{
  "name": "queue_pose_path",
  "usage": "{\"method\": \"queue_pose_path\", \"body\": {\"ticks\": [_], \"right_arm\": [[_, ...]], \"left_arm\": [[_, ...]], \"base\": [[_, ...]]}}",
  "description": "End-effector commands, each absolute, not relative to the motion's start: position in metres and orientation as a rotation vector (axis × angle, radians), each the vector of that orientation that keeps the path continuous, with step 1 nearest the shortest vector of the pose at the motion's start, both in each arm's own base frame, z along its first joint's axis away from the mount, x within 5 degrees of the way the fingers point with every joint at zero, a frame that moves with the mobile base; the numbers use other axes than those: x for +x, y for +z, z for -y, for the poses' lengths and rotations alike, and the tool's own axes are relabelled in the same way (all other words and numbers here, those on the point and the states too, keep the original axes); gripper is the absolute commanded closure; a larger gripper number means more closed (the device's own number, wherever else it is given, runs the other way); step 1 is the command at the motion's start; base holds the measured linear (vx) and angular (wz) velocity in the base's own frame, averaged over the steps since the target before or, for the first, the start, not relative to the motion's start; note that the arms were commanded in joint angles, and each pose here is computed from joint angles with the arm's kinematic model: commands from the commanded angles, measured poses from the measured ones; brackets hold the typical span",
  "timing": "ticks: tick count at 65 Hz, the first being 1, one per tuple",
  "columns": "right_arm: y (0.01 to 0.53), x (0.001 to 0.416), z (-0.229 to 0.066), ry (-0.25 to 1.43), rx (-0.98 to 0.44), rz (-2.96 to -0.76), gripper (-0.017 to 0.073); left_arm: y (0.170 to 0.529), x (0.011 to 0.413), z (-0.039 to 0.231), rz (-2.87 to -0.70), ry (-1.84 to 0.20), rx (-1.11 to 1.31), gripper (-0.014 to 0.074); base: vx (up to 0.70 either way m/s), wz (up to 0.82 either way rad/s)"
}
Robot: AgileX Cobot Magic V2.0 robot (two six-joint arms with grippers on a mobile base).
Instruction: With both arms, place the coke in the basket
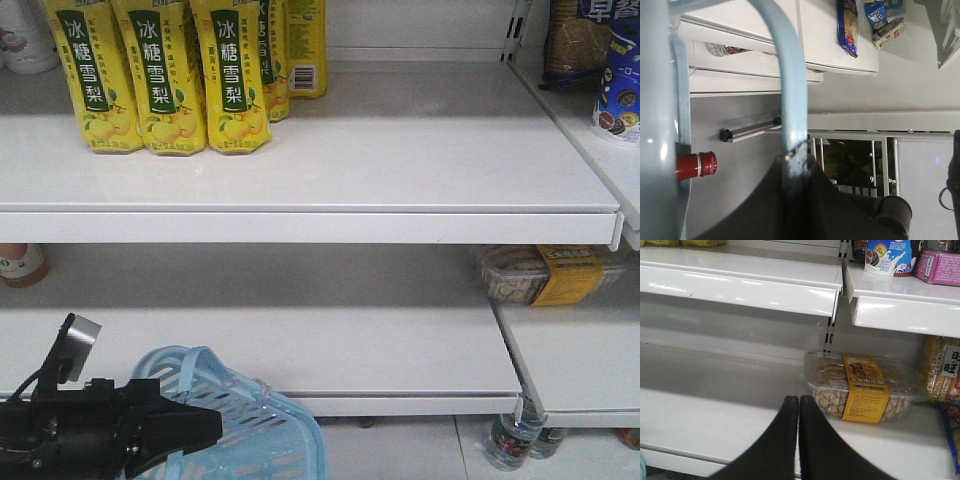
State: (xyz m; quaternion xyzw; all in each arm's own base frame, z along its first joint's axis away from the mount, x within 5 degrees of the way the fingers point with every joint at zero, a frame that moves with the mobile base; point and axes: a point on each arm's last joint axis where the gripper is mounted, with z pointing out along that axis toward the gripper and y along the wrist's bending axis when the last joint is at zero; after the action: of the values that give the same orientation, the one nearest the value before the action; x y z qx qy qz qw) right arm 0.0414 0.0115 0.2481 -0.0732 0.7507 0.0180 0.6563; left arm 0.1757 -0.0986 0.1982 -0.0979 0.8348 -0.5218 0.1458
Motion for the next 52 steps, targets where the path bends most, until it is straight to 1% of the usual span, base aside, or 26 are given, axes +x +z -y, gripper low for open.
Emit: {"method": "queue_pose_path", "body": {"ticks": [1,6,13,31,41,52], "right_arm": [[0.262,0.042,-0.01,0.025,-0.138,-1.618,0.0569],[0.262,0.042,-0.01,0.025,-0.139,-1.619,0.0569],[0.262,0.042,-0.01,0.025,-0.139,-1.619,0.0569],[0.262,0.042,-0.01,0.025,-0.139,-1.619,0.0569],[0.262,0.042,-0.01,0.025,-0.139,-1.619,0.0569],[0.262,0.042,-0.01,0.025,-0.139,-1.619,0.0569]], "left_arm": [[0.221,0.18,0.103,-2.25,-1.673,-0.3,0.06],[0.223,0.178,0.103,-2.244,-1.66,-0.281,0.06],[0.236,0.164,0.104,-2.221,-1.671,-0.119,0.06],[0.284,0.118,0.099,-1.968,-1.63,0.172,0.06],[0.304,0.088,0.091,-1.812,-1.492,0.27,0.06],[0.31,0.061,0.081,-1.734,-1.274,0.349,0.06]], "base": [[0.0,0.0],[0.0,0.0],[0.0,0.0],[0.0,0.0],[0.0,0.0],[0.0,0.0]]}}
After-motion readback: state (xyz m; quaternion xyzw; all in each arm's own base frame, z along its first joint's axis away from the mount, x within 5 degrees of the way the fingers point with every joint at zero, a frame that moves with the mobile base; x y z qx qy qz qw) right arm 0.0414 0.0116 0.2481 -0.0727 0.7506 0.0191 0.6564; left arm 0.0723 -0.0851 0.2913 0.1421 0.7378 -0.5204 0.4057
